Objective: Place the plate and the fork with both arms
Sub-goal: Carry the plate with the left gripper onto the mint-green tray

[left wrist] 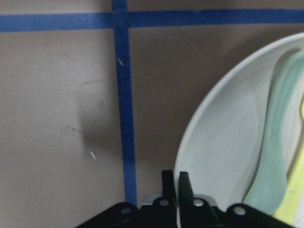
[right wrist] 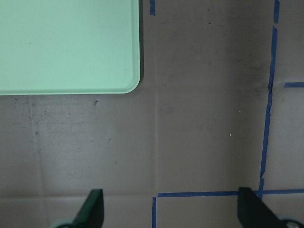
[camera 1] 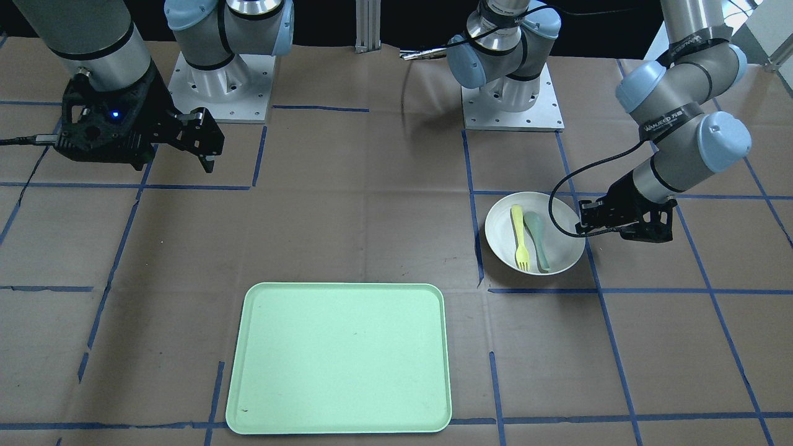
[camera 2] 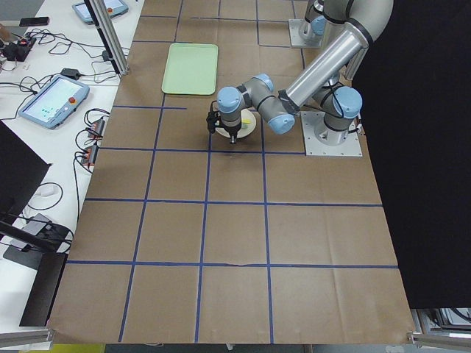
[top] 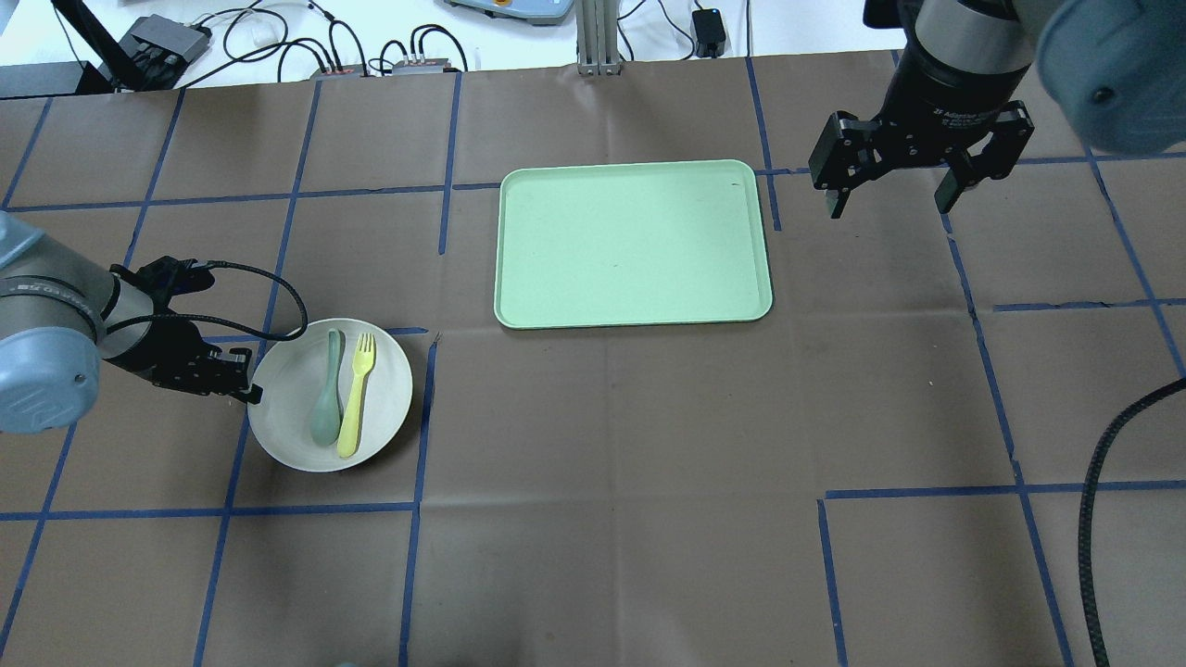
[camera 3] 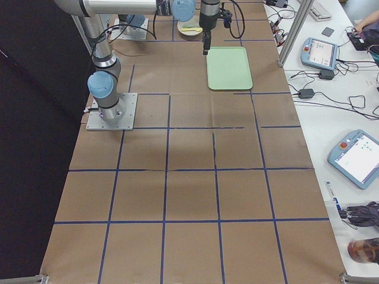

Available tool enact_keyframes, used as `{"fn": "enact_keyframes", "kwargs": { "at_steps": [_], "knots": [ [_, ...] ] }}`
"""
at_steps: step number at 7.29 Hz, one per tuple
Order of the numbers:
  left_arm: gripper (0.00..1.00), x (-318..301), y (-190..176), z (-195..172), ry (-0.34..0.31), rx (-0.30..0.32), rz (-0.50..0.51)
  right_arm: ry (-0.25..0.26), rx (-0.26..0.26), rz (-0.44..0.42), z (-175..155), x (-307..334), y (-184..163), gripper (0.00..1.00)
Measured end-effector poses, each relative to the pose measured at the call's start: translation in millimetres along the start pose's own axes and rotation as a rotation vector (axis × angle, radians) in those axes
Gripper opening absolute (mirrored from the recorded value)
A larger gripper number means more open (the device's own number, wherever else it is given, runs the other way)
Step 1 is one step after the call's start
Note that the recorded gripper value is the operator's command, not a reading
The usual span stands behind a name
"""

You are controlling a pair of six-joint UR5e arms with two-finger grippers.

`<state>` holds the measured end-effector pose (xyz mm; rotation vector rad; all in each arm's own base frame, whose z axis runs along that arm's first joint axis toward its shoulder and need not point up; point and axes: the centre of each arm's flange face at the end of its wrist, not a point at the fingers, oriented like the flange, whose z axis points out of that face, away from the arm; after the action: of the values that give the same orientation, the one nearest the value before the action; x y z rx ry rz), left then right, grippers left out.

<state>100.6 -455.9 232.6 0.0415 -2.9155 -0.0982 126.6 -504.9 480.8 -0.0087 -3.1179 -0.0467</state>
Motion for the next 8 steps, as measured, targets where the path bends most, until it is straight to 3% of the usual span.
{"fn": "enact_keyframes", "kwargs": {
  "at_steps": [3, 5, 8],
  "knots": [
    [0.0, 50, -24, -36, 0.03, 0.015, -0.059, 0.0, -0.001, 0.0, 0, 0, 0, 1.0],
    [0.0, 101, -72, -40, 0.06, 0.017, -0.065, 0.001, -0.001, 0.0, 0, 0, 0, 1.0],
    [0.0, 192, -167, -5, 0.094, -0.012, -0.033, -0.001, -0.002, 0.0, 1, -1, 0, 1.0]
  ]
}}
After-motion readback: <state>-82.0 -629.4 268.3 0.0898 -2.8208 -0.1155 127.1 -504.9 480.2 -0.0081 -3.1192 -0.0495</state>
